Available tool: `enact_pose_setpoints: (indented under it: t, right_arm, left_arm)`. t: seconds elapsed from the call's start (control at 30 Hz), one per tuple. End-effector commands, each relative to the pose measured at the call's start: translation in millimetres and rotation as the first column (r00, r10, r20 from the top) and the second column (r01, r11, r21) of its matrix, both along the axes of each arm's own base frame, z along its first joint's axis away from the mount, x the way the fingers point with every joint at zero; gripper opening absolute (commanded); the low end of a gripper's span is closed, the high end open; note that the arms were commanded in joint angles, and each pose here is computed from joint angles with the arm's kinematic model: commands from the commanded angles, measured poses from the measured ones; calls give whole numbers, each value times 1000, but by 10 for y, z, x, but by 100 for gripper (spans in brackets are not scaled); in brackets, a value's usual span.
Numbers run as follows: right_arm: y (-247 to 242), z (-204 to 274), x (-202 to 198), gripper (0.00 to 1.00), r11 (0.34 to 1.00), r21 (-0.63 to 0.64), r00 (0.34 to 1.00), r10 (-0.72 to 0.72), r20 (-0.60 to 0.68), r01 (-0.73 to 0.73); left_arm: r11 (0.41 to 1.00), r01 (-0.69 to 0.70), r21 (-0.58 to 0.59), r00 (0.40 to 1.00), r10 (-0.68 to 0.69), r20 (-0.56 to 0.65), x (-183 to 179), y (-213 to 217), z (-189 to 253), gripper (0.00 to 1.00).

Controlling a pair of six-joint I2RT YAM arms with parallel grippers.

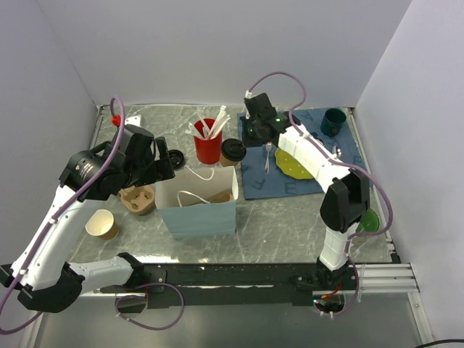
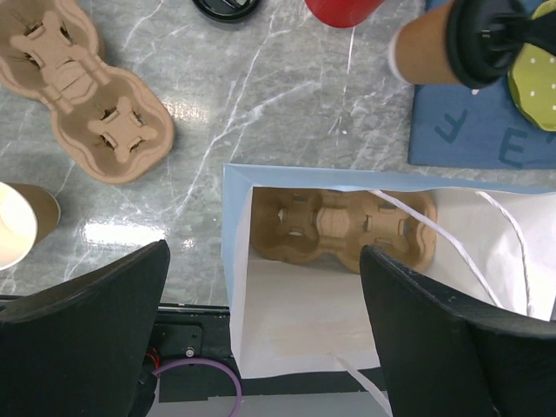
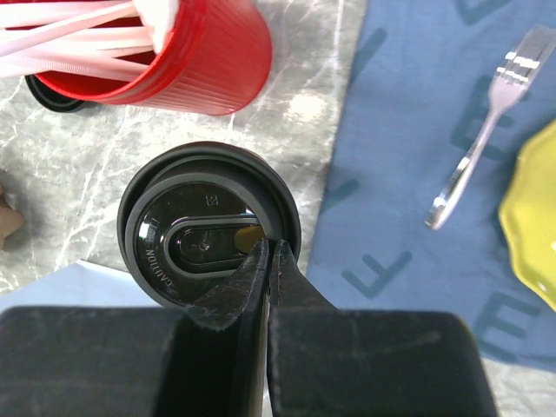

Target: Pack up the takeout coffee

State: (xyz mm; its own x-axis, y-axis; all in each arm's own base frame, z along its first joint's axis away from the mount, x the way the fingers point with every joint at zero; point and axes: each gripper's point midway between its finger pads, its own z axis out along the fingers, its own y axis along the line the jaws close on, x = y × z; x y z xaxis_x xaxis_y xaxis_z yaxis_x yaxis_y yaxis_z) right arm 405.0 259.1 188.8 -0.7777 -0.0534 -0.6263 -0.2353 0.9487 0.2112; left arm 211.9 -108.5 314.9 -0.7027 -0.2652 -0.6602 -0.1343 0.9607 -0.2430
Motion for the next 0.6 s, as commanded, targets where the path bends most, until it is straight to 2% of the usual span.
enact_pose_setpoints:
  t: [0.0,0.27,0.5,0.57]
  right_arm:
    - [-173,215,-110,0,1000,-6,1000,-3,24,4]
    - [-656,335,-478,0,995,-99,1000,-11,7,12]
    - [-1058,224,-1142,0,988,-154,999,-3,-40,-3]
    - [-1162,176,-1367,0,989,-148,999,-10,-52,2]
  left_arm:
    - [1000,-12,19,999,11,47,61,55,116,97]
    - [998,-36,54,999,33,43,72,122,114,97]
    - [996,-82,32,995,80,59,50,173,120,97]
    - [997,-72,40,997,70,29,22,160,23,97]
